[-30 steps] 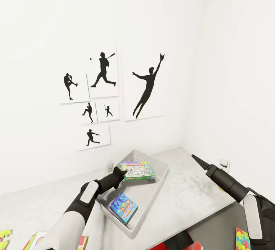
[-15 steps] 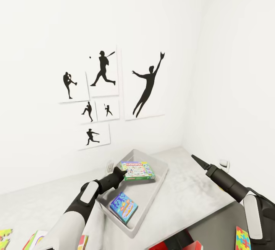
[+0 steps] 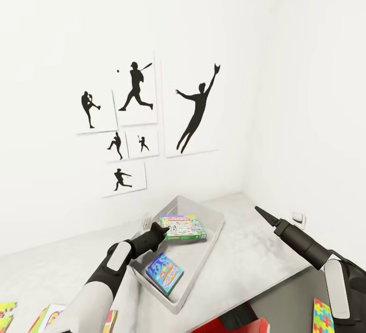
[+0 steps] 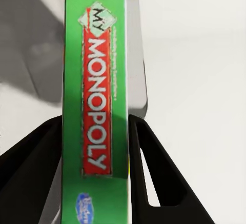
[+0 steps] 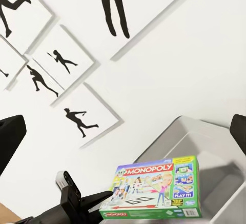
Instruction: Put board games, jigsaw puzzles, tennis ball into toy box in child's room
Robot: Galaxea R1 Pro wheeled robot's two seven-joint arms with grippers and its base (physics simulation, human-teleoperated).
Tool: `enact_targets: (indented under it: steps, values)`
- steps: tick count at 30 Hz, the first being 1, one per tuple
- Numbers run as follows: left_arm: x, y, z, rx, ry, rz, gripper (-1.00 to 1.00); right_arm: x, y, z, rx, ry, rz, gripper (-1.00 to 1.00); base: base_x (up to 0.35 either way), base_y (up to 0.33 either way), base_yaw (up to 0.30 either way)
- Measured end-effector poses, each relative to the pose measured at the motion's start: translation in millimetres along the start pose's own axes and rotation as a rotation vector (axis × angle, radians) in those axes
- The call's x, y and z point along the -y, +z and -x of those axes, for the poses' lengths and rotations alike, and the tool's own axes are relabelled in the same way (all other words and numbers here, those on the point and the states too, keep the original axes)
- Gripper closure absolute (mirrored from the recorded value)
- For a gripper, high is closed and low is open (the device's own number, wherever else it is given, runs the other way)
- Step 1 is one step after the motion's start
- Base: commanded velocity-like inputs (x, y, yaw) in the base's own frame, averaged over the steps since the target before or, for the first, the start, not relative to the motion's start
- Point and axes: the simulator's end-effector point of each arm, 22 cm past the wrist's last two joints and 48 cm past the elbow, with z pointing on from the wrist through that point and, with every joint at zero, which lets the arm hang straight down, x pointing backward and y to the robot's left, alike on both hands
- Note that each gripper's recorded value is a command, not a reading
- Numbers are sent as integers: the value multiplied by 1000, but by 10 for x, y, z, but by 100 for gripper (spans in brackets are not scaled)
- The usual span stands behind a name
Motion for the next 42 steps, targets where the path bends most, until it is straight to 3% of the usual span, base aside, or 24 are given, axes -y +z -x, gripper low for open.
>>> enact_targets:
  steps: [26, 34, 42]
  values:
    - [-207, 59, 11, -2, -22, 22, 100, 181, 21, -125, -23, 16, -27, -100, 0, 0, 0]
    - [-76, 73, 58, 7, -16, -38, 100, 225, 36, -173, -27, 24, -32, -100, 0, 0, 0]
    - [-116, 94, 49, 4, -20, -42, 100, 276, 45, -220, -35, 31, -39, -100, 0, 0, 0]
